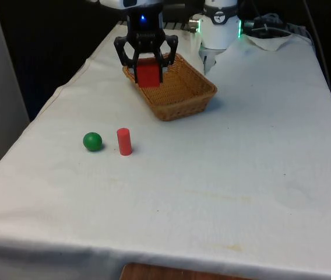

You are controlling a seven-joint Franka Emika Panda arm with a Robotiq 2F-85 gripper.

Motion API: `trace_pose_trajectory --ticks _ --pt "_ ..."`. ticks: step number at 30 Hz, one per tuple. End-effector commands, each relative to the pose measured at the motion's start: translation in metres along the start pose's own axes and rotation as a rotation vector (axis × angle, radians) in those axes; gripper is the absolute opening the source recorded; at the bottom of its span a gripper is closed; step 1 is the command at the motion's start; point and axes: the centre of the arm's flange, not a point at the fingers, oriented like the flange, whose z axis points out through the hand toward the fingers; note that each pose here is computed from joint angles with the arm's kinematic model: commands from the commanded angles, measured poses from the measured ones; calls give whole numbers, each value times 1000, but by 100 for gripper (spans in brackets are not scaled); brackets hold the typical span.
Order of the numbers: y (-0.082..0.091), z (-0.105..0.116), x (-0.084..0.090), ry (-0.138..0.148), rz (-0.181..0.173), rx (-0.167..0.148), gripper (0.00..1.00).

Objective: Pick up the object to the left of the cylinder and place it into the basket.

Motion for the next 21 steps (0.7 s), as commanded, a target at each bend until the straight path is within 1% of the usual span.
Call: trace_pose_trajectory --ticks 1,2,10,11,12,21 --pt "0 0 -2 0 -1 -2 1" --pt "2 1 -12 4 -2 -13 1" --pt "3 4 -27 15 -4 -16 1" --pt "1 3 -17 10 -1 -3 1" --pt "3 4 -28 16 -4 -15 1" --pt "4 10 -46 33 -5 -16 1"
